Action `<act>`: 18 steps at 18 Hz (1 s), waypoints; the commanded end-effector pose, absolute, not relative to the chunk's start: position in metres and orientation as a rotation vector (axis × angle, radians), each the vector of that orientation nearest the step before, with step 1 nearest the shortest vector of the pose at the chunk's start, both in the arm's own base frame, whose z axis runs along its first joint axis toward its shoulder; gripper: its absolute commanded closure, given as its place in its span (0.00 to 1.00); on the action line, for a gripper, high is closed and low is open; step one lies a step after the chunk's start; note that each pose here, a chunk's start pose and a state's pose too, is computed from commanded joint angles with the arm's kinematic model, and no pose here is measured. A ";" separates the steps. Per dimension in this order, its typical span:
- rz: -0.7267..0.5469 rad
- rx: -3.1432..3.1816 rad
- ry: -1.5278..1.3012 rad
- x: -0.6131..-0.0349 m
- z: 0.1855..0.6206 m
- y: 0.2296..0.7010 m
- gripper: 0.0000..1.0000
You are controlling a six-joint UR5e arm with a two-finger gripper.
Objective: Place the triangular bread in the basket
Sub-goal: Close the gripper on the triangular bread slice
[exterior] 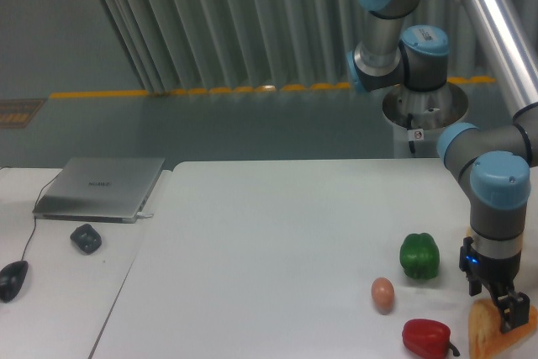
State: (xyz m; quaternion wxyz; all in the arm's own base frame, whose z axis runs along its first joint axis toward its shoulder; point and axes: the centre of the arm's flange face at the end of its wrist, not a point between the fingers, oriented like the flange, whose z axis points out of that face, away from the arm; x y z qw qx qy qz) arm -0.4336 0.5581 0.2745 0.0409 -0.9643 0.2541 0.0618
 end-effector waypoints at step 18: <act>0.230 -2.972 0.651 -0.448 0.364 0.516 0.76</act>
